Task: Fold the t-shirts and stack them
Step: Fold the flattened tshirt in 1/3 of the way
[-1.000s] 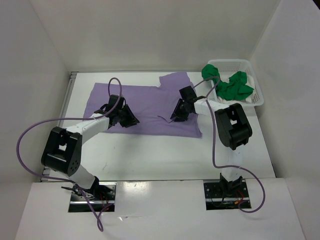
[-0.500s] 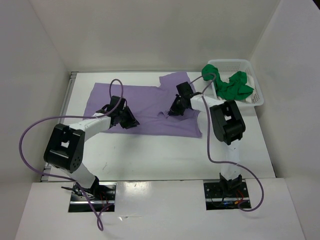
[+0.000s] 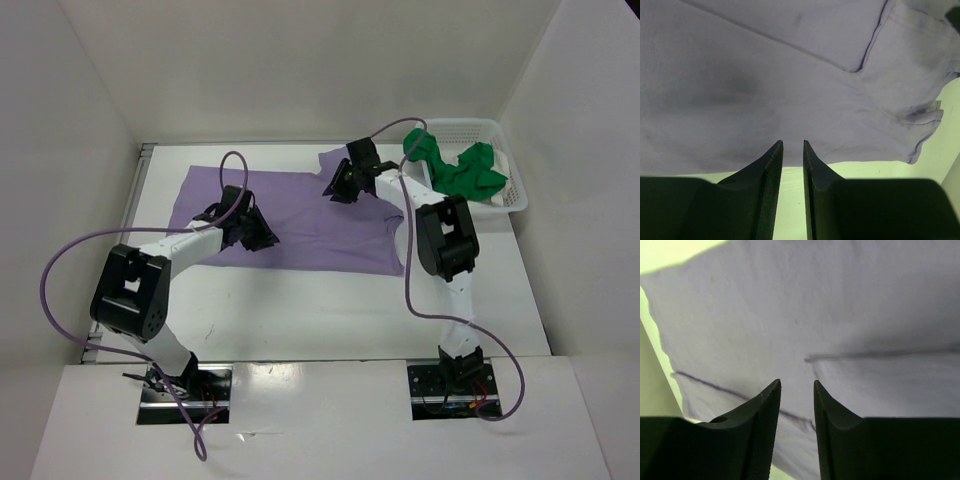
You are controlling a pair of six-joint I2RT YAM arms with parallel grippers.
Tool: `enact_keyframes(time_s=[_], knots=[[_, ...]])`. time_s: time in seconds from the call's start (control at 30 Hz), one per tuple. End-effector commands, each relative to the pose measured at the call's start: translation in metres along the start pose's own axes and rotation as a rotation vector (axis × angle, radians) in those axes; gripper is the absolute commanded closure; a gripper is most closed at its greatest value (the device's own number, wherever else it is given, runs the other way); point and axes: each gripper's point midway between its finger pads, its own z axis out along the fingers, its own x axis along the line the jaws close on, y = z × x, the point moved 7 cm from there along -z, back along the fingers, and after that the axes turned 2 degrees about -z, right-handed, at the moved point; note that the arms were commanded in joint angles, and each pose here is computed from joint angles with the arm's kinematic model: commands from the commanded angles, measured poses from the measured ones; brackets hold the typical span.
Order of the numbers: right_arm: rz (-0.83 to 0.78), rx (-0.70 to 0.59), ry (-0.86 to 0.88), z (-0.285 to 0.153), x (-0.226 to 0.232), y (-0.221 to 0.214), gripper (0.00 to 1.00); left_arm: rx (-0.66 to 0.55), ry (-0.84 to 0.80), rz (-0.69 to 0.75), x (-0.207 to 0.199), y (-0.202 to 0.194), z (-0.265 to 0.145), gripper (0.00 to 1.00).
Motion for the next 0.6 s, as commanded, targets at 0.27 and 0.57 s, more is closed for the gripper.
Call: enact_keyframes(time_s=[0.27, 0.57], knots=[[-0.13, 0.107, -0.063, -0.056, -0.015, -0.104, 0.97, 0.039, 0.02, 0.068, -0.008, -0.008, 0.029, 0.7], [-0.18, 0.176, -0.218, -0.039, -0.043, -0.142, 0.99, 0.175, 0.054, 0.054, 0.015, -0.047, 0.048, 0.72]])
